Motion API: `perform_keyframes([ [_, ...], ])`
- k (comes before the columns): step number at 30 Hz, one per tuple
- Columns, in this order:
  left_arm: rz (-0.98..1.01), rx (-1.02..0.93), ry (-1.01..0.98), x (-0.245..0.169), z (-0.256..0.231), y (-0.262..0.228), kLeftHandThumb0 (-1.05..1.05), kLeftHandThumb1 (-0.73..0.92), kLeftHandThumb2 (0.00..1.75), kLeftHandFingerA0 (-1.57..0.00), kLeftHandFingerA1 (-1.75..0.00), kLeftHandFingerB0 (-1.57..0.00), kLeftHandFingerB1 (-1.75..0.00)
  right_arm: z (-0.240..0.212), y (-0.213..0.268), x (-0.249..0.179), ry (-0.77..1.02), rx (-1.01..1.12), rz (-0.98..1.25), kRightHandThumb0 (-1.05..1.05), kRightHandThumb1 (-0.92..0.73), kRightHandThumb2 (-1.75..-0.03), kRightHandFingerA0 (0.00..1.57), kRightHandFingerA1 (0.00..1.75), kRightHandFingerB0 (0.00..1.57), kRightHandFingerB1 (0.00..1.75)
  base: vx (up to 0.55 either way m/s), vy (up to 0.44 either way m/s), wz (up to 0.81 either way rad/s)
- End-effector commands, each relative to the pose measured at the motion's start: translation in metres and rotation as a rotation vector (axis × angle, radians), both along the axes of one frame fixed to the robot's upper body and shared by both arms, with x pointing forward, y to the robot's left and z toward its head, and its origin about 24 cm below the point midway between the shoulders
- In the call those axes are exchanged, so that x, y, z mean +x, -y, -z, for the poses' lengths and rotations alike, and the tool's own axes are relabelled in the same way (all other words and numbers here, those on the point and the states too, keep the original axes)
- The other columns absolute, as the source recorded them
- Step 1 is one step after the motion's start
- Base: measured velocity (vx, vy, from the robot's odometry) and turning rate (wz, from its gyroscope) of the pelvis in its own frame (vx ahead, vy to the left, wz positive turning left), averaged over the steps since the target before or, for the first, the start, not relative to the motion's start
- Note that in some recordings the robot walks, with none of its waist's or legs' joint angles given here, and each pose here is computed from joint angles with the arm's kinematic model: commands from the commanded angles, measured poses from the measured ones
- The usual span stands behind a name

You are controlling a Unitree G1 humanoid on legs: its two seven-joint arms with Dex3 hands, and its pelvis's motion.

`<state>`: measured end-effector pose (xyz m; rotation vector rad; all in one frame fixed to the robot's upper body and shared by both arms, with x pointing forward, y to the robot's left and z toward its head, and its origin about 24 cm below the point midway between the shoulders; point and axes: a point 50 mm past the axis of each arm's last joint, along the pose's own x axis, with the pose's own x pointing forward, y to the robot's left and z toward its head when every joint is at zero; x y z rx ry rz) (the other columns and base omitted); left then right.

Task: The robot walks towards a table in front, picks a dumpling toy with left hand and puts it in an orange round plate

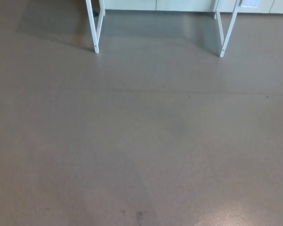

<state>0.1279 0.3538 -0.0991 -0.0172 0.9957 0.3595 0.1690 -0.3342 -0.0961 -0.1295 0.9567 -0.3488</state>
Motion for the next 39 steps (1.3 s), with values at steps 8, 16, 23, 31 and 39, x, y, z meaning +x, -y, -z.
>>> perform_keyframes([
  [8, -0.038, -0.063, 0.023, -0.021, 0.002, -0.005, -0.02, 0.55, 0.54, -0.61, -0.51, -0.50, -0.37, 0.002, 0.009, -0.018, -0.036, -0.017, -0.036, -0.11, -0.52, -0.55, 0.65, 0.43, 0.39, 0.33, 0.00, 0.000, 0.00],
  [16, 0.020, -0.022, -0.018, -0.027, 0.005, -0.004, -0.07, 0.51, 0.55, -0.87, -0.60, -0.50, -0.37, 0.006, 0.008, -0.025, -0.026, 0.012, 0.016, -0.05, -0.48, -0.54, 0.61, 0.45, 0.39, 0.33, 0.09, -0.002, 0.06],
  [23, 0.042, -0.014, -0.043, -0.035, 0.008, -0.001, -0.09, 0.49, 0.54, -0.56, -0.46, -0.51, -0.37, 0.008, 0.011, -0.035, -0.057, -0.002, -0.015, -0.08, -0.48, -0.55, 0.62, 0.45, 0.37, 0.33, 0.08, 0.116, 0.02],
  [31, 0.040, -0.011, -0.055, -0.038, 0.010, -0.001, -0.07, 0.50, 0.54, -0.84, -0.58, -0.55, -0.39, 0.009, 0.009, -0.037, -0.061, 0.003, -0.030, -0.09, -0.49, -0.54, 0.72, 0.48, 0.38, 0.33, 0.19, 0.280, -0.02],
  [39, 0.072, 0.002, -0.066, -0.041, 0.010, 0.000, -0.10, 0.49, 0.54, -0.86, -0.61, -0.54, -0.38, 0.010, 0.008, -0.038, -0.076, -0.015, -0.065, -0.11, -0.49, -0.54, 0.72, 0.49, 0.39, 0.33, 0.27, -0.090, 0.13],
])
